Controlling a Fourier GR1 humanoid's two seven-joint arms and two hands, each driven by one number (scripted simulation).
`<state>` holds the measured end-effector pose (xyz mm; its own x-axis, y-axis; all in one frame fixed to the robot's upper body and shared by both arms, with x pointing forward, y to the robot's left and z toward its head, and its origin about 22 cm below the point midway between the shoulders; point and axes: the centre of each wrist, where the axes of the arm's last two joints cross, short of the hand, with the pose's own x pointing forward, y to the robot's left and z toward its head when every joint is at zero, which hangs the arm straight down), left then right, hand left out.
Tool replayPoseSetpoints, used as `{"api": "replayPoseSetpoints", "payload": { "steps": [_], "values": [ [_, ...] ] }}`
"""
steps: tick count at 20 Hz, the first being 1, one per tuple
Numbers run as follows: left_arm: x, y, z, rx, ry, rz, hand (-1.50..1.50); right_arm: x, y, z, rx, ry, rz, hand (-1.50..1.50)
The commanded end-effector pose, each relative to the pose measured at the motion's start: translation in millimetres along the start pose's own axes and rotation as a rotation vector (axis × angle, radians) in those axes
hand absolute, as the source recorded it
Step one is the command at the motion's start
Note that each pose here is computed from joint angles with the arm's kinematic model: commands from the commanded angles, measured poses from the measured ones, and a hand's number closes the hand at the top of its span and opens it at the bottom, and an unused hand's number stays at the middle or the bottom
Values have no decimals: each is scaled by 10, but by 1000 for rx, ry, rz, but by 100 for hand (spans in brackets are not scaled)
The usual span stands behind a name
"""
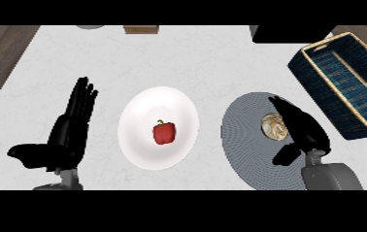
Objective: Pick the cupcake from the placemat and place it in the basket
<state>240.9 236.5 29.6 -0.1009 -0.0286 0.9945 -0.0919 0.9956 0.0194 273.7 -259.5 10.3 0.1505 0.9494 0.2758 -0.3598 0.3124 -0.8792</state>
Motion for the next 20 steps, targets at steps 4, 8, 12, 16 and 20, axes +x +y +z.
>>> {"api": "replayPoseSetpoints", "payload": {
  "steps": [4,8,12,16,20],
  "values": [
    [15,-102,-22,-10,-12,4,0,-31,-81,-135,-17,8,-11,-150],
    [-55,-65,-138,-3,0,16,0,-12,151,-234,76,-19,31,150],
    [-72,-52,-107,-4,-3,3,0,-162,41,-224,61,-90,143,150],
    [126,-50,101,-1,-1,7,0,162,334,-311,33,-105,155,150],
    [-54,-88,-33,-18,-13,0,0,157,10,-602,-23,52,108,150]
  ]
}}
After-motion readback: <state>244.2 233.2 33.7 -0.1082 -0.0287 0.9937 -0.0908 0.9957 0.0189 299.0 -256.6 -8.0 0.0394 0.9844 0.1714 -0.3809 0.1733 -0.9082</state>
